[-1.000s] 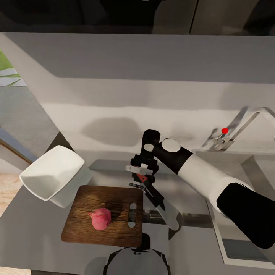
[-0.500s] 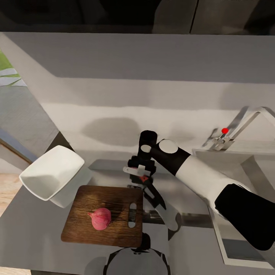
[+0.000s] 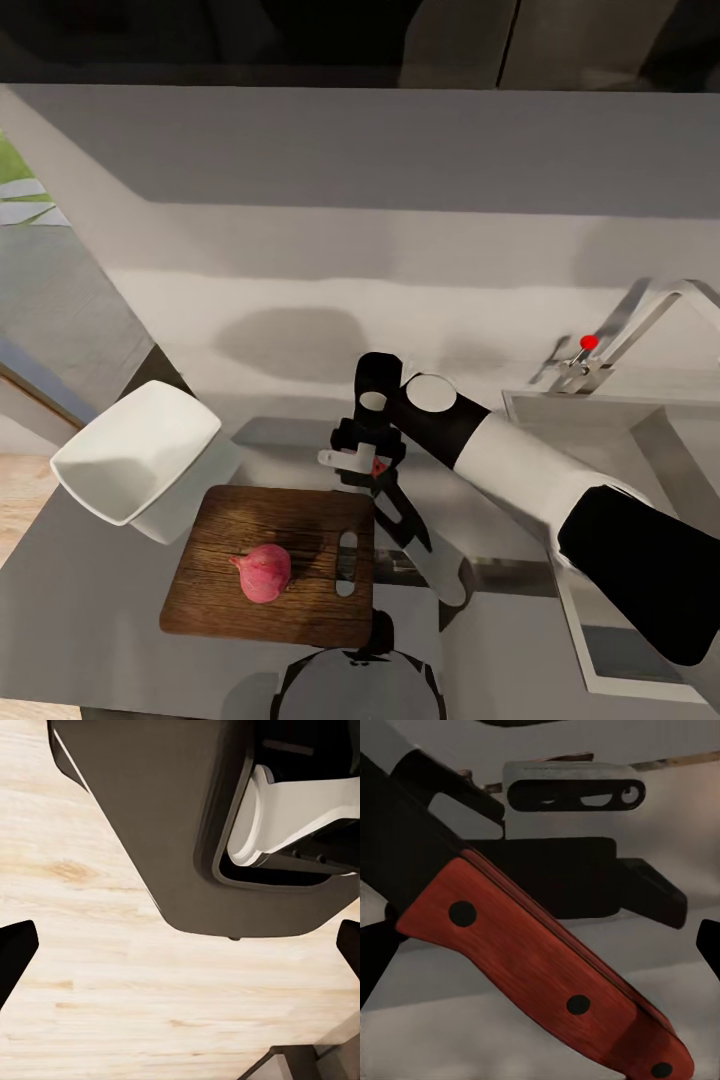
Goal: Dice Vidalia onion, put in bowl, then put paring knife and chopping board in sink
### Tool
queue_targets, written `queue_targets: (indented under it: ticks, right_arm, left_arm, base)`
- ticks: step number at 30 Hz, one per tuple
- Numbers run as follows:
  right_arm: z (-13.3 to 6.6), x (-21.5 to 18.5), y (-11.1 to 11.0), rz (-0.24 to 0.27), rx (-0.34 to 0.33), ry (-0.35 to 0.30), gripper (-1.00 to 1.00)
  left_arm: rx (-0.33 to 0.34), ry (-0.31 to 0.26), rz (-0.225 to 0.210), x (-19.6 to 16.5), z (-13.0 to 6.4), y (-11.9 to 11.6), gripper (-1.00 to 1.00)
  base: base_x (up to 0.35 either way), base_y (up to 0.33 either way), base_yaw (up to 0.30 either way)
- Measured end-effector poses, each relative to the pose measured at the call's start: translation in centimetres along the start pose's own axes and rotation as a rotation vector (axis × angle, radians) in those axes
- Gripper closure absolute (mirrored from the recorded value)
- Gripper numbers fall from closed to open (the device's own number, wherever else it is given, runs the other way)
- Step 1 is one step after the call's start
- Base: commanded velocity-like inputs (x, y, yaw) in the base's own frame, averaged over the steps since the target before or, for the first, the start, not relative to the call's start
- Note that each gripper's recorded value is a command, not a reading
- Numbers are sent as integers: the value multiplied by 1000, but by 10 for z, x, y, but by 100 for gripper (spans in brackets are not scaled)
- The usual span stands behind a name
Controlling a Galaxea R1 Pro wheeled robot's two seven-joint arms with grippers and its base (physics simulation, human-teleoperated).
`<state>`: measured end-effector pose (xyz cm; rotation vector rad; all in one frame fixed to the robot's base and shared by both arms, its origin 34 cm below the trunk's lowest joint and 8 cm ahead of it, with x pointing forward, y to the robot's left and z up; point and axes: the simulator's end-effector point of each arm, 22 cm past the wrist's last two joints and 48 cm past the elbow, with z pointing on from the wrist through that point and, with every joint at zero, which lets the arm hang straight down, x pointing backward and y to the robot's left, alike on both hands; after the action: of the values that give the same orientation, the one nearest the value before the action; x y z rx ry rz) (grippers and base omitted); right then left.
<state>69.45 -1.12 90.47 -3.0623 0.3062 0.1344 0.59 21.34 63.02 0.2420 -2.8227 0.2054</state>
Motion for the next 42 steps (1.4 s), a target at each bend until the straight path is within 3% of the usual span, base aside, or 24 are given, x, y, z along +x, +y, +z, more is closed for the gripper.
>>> queue_targets:
  ticks: [25,42]
  right_arm:
    - [0,1,9,2,-36,1,-100]
    - [0,1,9,2,-37,1,-100]
  left_arm:
    - [-7,-11,0,-3,0,4,-100]
    - [-37,-14,-1,-6,-4,26,-100]
  base:
    - [0,0,0]
    - [0,0,0]
